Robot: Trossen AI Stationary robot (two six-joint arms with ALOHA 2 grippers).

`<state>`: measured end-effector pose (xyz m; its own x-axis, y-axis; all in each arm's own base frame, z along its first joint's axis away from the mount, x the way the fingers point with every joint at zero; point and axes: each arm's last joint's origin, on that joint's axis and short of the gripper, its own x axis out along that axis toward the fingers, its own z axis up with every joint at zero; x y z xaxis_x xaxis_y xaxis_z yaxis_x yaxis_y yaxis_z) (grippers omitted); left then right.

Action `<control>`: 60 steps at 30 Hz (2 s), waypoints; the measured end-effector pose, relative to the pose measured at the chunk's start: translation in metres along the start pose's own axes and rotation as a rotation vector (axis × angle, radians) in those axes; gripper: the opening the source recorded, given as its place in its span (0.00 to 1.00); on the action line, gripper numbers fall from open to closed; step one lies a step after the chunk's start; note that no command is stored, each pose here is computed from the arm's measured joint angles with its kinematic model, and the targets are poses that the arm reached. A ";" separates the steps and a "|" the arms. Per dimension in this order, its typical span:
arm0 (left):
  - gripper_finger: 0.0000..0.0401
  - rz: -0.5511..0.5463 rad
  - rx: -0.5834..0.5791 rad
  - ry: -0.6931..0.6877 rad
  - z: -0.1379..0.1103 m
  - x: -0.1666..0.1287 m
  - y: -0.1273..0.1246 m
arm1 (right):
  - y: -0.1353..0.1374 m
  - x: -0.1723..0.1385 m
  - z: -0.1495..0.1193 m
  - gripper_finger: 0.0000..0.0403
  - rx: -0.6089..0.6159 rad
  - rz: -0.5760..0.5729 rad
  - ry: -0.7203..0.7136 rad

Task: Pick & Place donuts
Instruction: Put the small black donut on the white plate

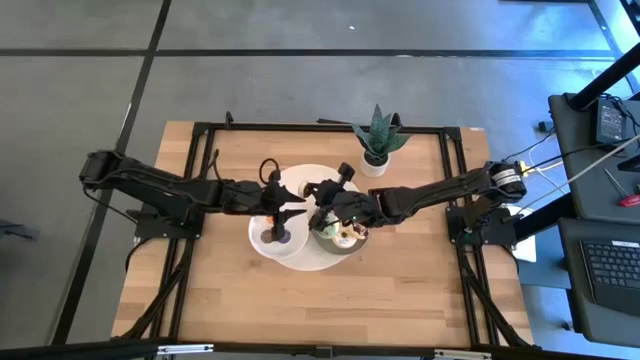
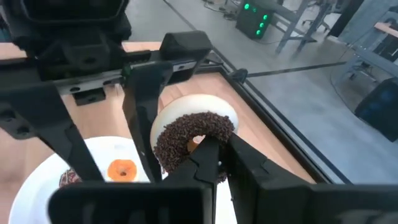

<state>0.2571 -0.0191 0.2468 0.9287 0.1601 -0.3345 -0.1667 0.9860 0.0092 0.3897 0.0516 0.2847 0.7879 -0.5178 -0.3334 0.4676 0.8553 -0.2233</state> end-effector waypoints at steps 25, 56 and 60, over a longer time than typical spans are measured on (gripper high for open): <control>0.49 0.209 -0.029 -0.007 -0.002 0.001 0.006 | -0.001 0.001 -0.005 0.07 -0.008 -0.045 0.034; 0.30 0.168 -0.101 -0.056 0.003 0.001 0.004 | 0.002 0.006 -0.010 0.07 -0.016 -0.034 0.048; 0.22 0.168 -0.100 -0.057 0.003 0.001 0.004 | 0.002 0.006 -0.010 0.07 -0.015 -0.033 0.048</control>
<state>0.2586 -0.0148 0.2493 0.9017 0.3273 -0.2825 -0.3504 0.9360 -0.0341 0.3913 0.0501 0.2732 0.7517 -0.5465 -0.3692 0.4866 0.8374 -0.2489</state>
